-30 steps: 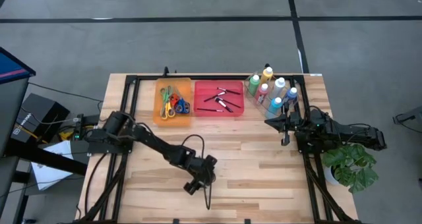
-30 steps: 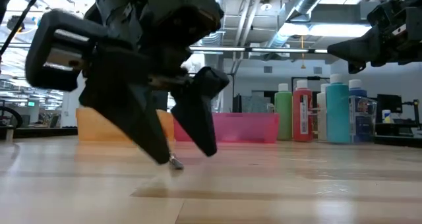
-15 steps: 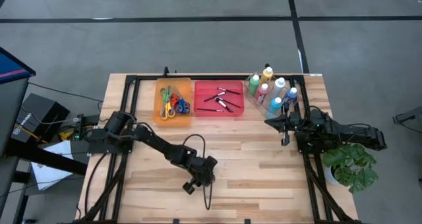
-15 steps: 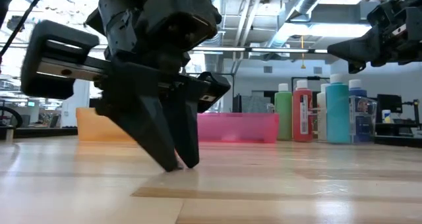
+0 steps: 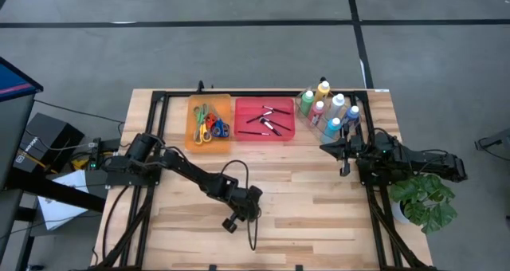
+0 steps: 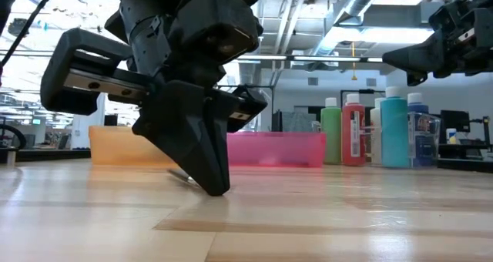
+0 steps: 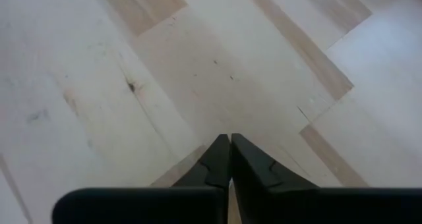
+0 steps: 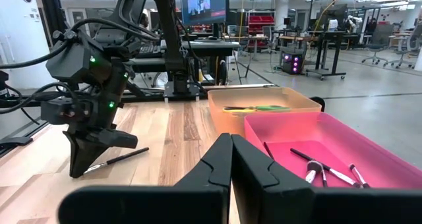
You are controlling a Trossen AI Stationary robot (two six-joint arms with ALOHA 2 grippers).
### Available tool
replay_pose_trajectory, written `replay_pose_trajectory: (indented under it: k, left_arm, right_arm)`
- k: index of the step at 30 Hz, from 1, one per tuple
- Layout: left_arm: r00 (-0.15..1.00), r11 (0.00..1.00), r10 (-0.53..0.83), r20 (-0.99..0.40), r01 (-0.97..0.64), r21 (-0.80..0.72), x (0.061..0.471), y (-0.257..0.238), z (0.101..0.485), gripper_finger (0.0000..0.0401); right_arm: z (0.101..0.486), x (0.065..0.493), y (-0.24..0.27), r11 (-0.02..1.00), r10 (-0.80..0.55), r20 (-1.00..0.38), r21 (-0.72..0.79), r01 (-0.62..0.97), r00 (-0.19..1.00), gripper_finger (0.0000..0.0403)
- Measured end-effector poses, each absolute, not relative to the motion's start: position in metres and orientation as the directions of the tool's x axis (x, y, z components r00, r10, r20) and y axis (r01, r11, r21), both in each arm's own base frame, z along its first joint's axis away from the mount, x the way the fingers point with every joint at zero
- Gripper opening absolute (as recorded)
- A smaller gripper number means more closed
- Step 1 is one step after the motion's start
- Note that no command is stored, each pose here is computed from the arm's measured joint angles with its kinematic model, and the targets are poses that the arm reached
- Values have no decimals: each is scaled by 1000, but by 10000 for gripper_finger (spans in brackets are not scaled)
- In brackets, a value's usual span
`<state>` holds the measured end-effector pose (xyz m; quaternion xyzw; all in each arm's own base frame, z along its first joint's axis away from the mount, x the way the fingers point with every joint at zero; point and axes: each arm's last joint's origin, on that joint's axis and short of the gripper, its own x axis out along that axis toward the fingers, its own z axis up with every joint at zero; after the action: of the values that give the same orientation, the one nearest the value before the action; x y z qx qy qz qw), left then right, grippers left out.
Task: Pick & Place Paint Supplies
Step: Put the black paintbrush into the pink bin
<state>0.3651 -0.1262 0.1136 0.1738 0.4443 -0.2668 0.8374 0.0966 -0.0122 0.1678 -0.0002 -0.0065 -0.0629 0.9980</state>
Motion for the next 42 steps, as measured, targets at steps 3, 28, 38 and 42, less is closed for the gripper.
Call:
replay_pose_trajectory:
  k: [3,28,38,42]
  left_arm:
    - [467,819,-286,-837,572,40,365,-126,114,1]
    - [922,999,-30,-386,42,23,350,-78,277,0]
    - [957,975,209,-203,-188,120,343,3,317,0]
    - [954,971,233,-187,-218,96,349,45,311,0]
  right_arm:
    - [168,97,-12,992,-126,13,0,126,992,0]
    - [167,97,-12,992,-126,9,1,126,992,0]
    - [167,97,-12,992,-126,9,1,126,992,0]
    - [167,97,-12,992,-125,7,1,125,992,0]
